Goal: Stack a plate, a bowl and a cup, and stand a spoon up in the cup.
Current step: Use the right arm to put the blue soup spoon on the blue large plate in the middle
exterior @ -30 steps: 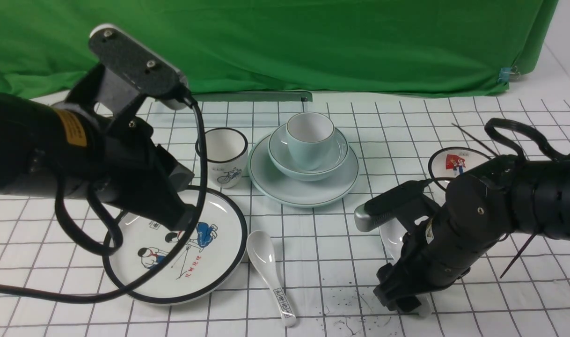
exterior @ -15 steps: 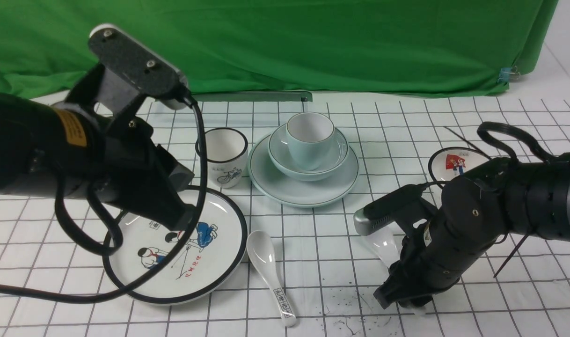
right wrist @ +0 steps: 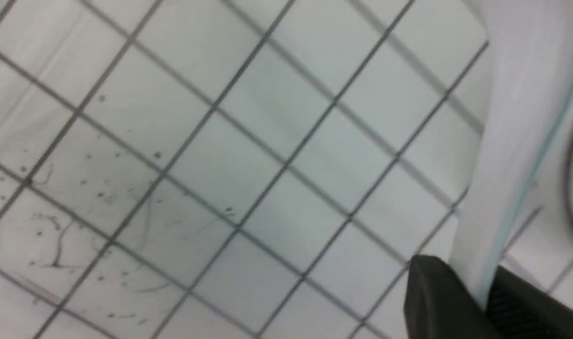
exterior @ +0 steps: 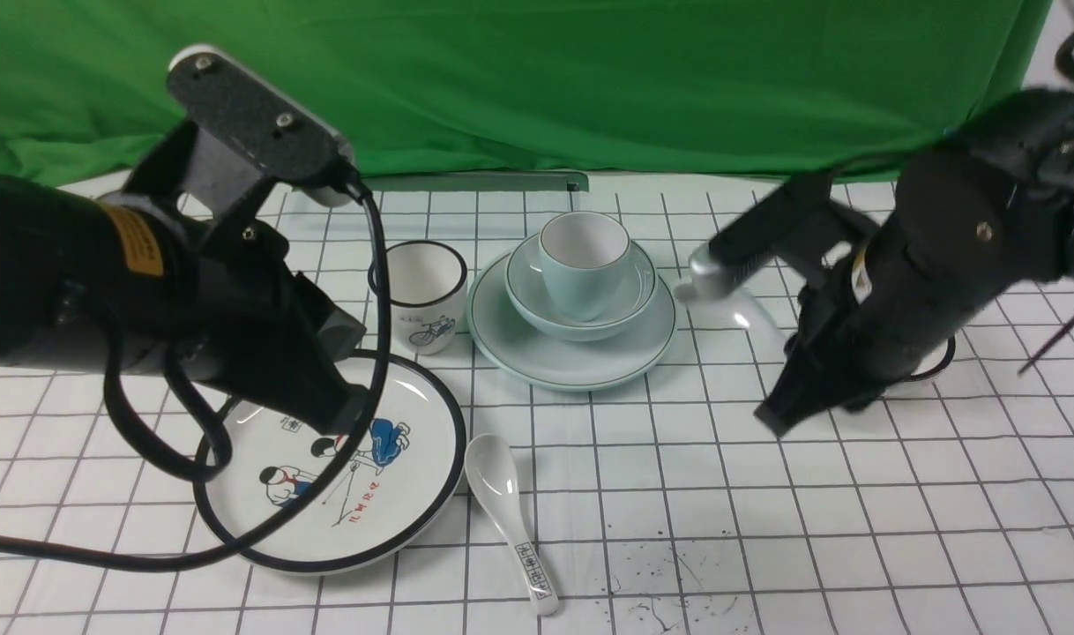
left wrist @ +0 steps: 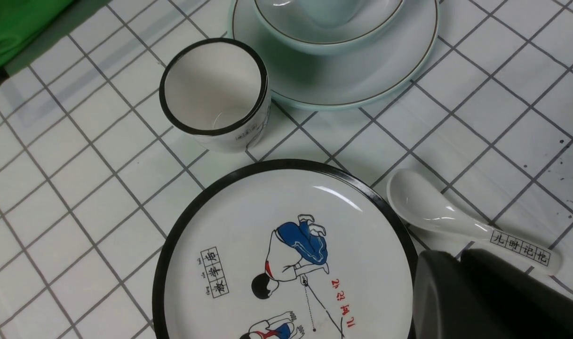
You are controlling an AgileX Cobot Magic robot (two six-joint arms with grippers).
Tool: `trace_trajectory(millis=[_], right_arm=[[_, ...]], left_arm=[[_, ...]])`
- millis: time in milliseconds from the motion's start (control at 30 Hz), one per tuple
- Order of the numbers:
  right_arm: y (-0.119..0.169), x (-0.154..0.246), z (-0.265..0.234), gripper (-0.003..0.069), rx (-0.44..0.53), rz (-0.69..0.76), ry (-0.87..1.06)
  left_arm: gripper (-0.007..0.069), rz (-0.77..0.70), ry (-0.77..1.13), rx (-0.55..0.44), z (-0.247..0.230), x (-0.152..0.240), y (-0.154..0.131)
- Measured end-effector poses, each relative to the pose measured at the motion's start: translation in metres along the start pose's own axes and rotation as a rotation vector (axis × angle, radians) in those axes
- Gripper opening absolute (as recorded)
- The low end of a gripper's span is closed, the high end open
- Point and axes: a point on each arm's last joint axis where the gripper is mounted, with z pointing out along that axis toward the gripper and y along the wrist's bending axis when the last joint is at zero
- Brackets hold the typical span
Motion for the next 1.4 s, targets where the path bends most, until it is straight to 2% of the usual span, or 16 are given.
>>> trace_trajectory(millis=[133,300,433,633,833,1133,1200,1233,1300,1333,1400], right_arm=[[-0.019,-0.032,-0.026,0.0078,0.090,-0.084,-0.105],[-0.028,-0.060,-0.028,0.0078,0.129,-0.210,-0.145],[-0.033,-0.083,-0.009,0.0078,0.159,-0.369,-0.119],[-0.038,-0.093,0.023,0.0078,0.217,-0.553,-0.013],[-0.035,-0.094,0.044,0.0078,0.197,-0.629,0.036],[-0.034,-0.087,0.045,0.0078,0.171,-0.392,0.089],[-0.035,-0.081,0.047,0.0078,0.100,-0.273,0.113],[-0.034,-0.081,0.047,0.0078,0.079,-0.258,0.109],[-0.039,-0.076,0.051,0.0078,-0.094,-0.108,0.067],[-0.041,-0.075,0.052,0.0078,-0.141,-0.071,0.053],[-0.054,-0.071,0.053,0.0078,-0.292,0.072,-0.013]], left_arm=[[-0.0009,0.000,-0.001,0.000,0.000,0.000,0.000],[-0.0009,0.000,-0.001,0.000,0.000,0.000,0.000],[-0.0009,0.000,-0.001,0.000,0.000,0.000,0.000],[-0.0009,0.000,-0.007,-0.002,0.000,-0.001,0.000],[-0.0009,0.000,-0.011,-0.004,0.000,-0.001,0.000],[-0.0009,0.000,-0.011,-0.004,0.000,-0.001,0.000],[-0.0009,0.000,-0.011,-0.004,0.000,-0.001,0.000],[-0.0009,0.000,-0.011,-0.004,0.000,-0.001,0.000],[-0.0009,0.000,-0.011,-0.004,0.000,-0.001,0.000],[-0.0009,0.000,-0.011,-0.004,0.000,-0.001,0.000],[-0.0009,0.000,-0.011,-0.004,0.000,-0.001,0.000]])
